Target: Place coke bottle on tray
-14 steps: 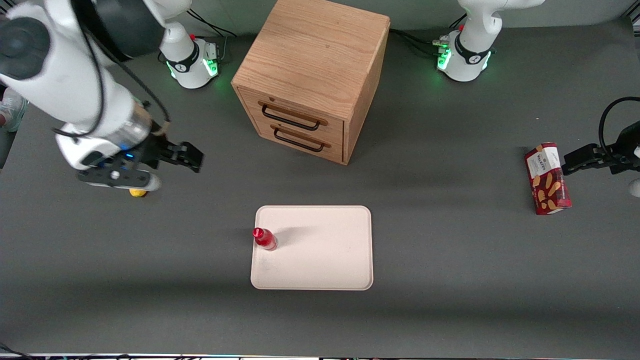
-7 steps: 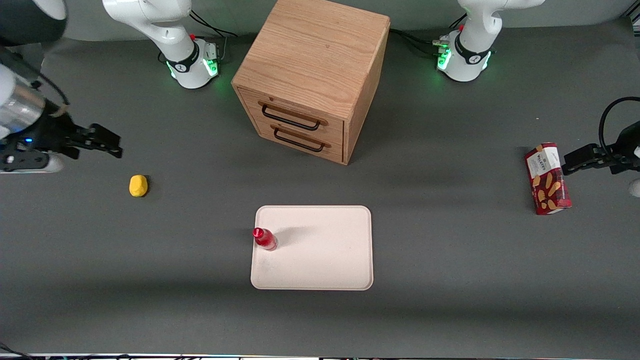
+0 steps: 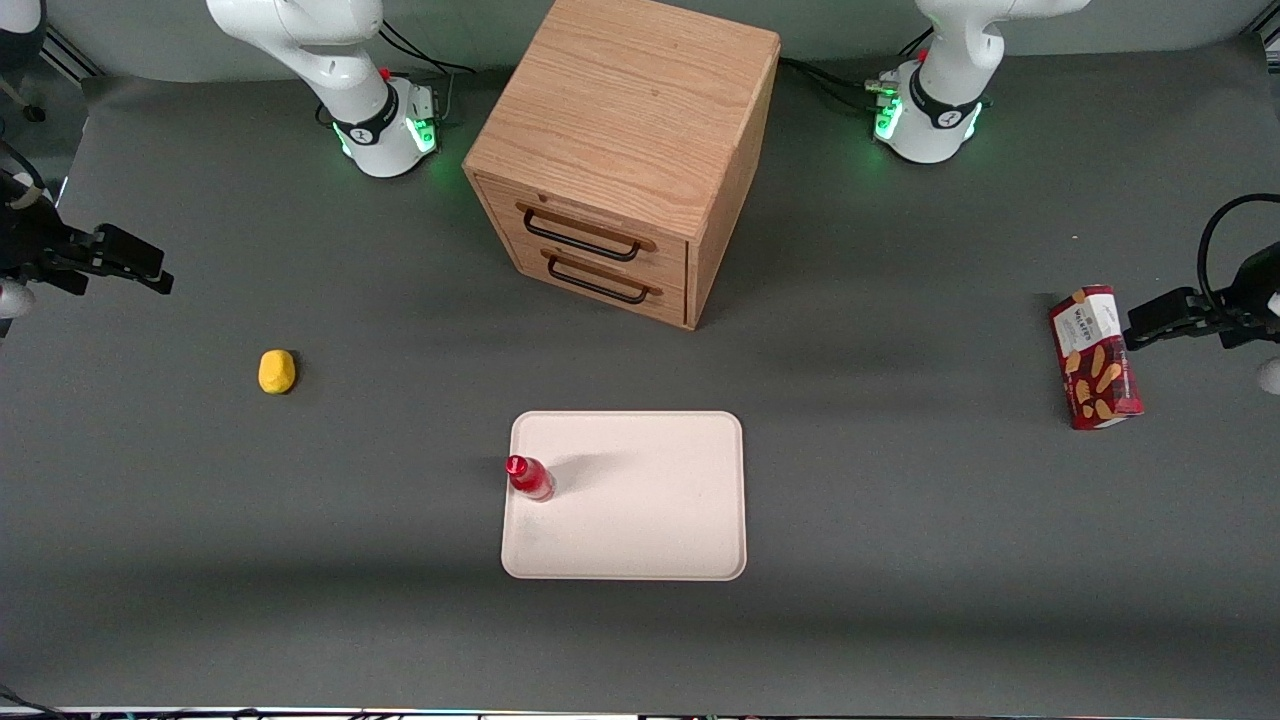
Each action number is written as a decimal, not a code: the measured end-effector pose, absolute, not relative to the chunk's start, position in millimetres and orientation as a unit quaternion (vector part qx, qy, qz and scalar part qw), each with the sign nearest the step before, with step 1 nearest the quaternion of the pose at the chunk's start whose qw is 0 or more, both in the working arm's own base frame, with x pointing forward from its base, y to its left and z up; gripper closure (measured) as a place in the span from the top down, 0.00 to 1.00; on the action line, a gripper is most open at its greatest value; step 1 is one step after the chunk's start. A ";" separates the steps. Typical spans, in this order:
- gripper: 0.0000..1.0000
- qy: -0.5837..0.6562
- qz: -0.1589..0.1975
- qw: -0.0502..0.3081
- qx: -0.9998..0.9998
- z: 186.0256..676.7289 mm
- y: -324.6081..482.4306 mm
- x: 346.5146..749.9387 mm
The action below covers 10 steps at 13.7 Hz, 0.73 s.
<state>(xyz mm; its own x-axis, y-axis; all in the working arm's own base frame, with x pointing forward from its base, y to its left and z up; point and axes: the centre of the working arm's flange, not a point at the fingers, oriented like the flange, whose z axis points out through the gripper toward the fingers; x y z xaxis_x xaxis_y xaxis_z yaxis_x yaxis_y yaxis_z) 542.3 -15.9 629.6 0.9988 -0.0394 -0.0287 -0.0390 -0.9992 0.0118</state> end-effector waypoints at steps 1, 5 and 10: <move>1.00 -0.021 -0.012 0.005 1.000 630.5 -17.4 541.6; 1.00 -0.022 -0.010 0.005 1.000 631.1 -19.3 541.8; 1.00 -0.022 -0.010 0.004 1.000 630.8 -18.1 541.9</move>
<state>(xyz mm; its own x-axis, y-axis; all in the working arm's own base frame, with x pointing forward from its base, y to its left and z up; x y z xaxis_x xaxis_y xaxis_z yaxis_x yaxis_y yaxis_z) 541.9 -18.1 630.8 0.9989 -0.0432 -0.0205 -0.0430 -0.9990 0.0084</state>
